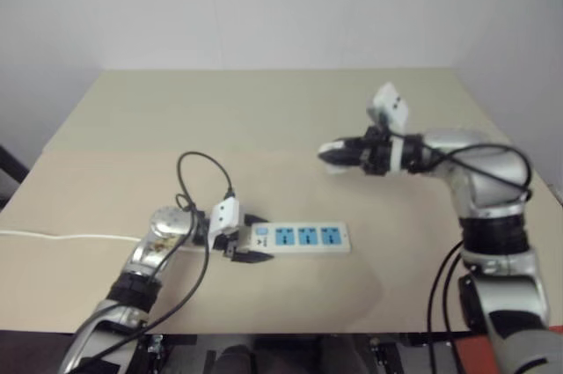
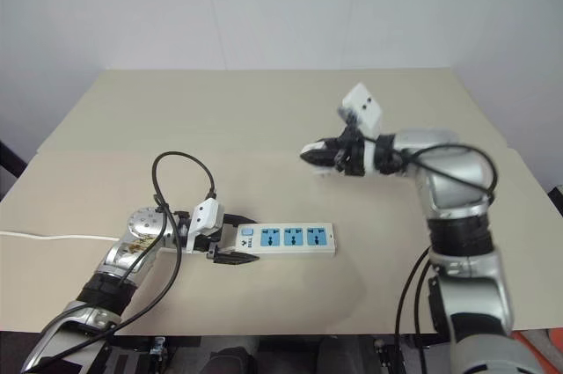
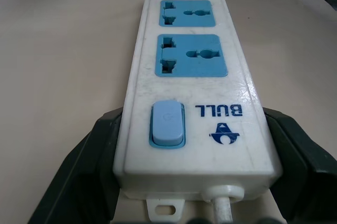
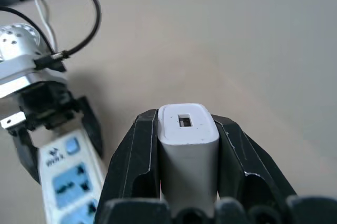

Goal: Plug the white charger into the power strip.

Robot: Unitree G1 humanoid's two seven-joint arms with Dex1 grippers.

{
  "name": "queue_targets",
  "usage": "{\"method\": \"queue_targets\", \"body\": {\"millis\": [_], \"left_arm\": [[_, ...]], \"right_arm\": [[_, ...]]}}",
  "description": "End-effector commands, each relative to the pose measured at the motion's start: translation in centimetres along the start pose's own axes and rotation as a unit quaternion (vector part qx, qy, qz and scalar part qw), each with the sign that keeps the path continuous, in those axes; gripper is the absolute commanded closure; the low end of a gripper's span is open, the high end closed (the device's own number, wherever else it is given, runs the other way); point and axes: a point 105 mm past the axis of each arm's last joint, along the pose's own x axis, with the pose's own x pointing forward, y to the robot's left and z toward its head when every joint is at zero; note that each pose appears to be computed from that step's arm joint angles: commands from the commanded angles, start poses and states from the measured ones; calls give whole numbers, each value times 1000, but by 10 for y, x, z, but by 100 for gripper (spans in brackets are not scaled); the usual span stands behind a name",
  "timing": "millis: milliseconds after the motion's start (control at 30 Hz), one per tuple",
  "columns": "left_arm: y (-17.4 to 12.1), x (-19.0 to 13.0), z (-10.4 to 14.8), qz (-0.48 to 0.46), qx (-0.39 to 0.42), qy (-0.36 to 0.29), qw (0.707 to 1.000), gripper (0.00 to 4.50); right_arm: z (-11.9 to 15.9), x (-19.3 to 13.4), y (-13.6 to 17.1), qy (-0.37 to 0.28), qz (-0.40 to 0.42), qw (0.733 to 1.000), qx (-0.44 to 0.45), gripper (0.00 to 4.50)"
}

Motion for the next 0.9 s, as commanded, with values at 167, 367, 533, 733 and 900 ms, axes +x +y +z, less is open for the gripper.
{"method": "queue_targets", "body": {"millis": [167, 367, 533, 733, 900], "left_arm": [[4, -8, -4, 0, 14, 21, 1000, 121], [1, -8, -10, -2, 14, 31, 999, 121], [-1, -6, -12, 0, 8, 29, 1000, 121], [-4, -8, -14, -2, 0, 30, 1000, 121], [-8, -9, -12, -13, -19, 22, 999, 121]], "right_arm": [[13, 20, 34, -115, 42, 992, -16, 334], [-6, 36, 55, -124, 88, 988, -13, 334], [-26, 48, 63, -116, 115, 986, -28, 334], [-45, 54, 66, -100, 128, 986, -34, 334], [-56, 58, 68, -95, 133, 986, -26, 334]]}}
